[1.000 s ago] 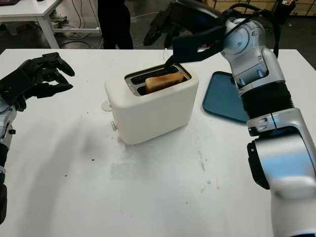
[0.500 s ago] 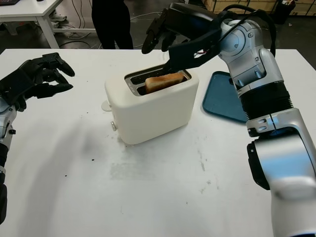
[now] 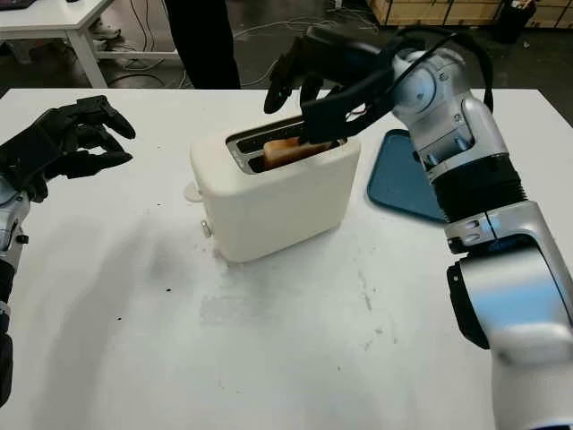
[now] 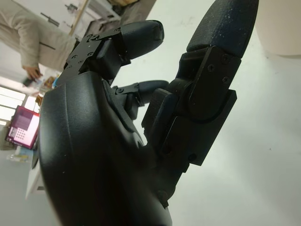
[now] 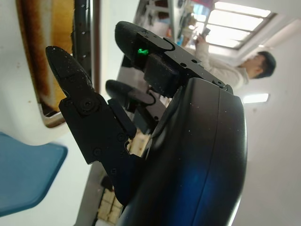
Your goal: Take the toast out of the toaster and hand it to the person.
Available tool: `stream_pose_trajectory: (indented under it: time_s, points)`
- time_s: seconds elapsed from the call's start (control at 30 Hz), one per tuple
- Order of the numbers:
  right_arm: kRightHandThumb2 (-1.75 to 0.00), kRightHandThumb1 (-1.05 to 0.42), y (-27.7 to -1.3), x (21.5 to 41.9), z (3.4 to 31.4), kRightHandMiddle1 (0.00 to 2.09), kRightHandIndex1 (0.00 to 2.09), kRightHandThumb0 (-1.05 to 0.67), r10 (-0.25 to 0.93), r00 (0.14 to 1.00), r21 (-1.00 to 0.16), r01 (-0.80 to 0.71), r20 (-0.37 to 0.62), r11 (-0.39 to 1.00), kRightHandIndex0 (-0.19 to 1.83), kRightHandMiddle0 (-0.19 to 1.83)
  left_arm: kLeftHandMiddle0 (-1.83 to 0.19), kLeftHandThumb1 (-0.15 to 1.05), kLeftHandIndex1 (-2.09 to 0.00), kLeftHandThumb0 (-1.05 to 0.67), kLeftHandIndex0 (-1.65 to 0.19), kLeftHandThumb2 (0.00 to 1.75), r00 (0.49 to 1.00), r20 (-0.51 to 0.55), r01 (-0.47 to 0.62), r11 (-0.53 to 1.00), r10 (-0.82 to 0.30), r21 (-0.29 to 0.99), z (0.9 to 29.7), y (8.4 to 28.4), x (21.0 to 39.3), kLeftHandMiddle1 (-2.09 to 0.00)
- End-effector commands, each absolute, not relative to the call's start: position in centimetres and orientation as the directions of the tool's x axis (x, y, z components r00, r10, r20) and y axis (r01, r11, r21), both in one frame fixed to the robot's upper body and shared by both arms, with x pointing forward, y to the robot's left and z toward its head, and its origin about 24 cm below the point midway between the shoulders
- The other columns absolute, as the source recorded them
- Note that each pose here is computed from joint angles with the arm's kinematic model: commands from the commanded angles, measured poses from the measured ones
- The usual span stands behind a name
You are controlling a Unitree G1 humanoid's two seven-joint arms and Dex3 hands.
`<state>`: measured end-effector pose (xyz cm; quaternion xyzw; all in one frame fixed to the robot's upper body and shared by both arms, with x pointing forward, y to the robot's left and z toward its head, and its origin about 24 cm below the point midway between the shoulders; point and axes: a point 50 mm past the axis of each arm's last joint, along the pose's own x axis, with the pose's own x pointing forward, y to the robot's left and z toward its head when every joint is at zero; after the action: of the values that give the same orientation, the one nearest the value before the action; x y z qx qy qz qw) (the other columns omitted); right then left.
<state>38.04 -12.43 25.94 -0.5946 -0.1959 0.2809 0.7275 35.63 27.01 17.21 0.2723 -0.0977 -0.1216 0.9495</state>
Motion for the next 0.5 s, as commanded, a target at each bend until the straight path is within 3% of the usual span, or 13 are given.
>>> stream_pose_trajectory:
  time_s: [0.0, 0.2, 0.47]
  points:
    - [0.0, -0.61, -12.59, 38.08, 25.55, 0.05, 0.93, -0.46, 0.635, 0.771, -0.97, -0.188, -0.048, 0.155, 0.82, 1.02, -0.34, 0.85, -1.47, -1.05, -0.37, 0.01, 0.944, 0.156, 0.157, 0.812, -0.29, 0.562, 18.13, 26.83, 35.74, -1.59]
    - [0.0, -0.61, -12.67, 38.11, 25.21, 0.03, 0.97, -0.41, 0.645, 0.762, -0.961, -0.218, -0.059, 0.171, 0.8, 1.01, -0.33, 0.84, -1.48, -1.05, -0.37, 0.0, 0.946, 0.154, 0.158, 0.82, -0.286, 0.55, 18.08, 26.9, 35.71, -1.59]
    - [0.0, -0.62, -12.63, 38.15, 24.82, 0.02, 0.8, -0.42, 0.637, 0.767, -0.961, -0.227, -0.075, 0.16, 0.76, 1.02, -0.34, 0.83, -1.48, -1.05, -0.37, 0.0, 0.947, 0.154, 0.157, 0.822, -0.283, 0.547, 18.08, 26.91, 35.67, -1.59]
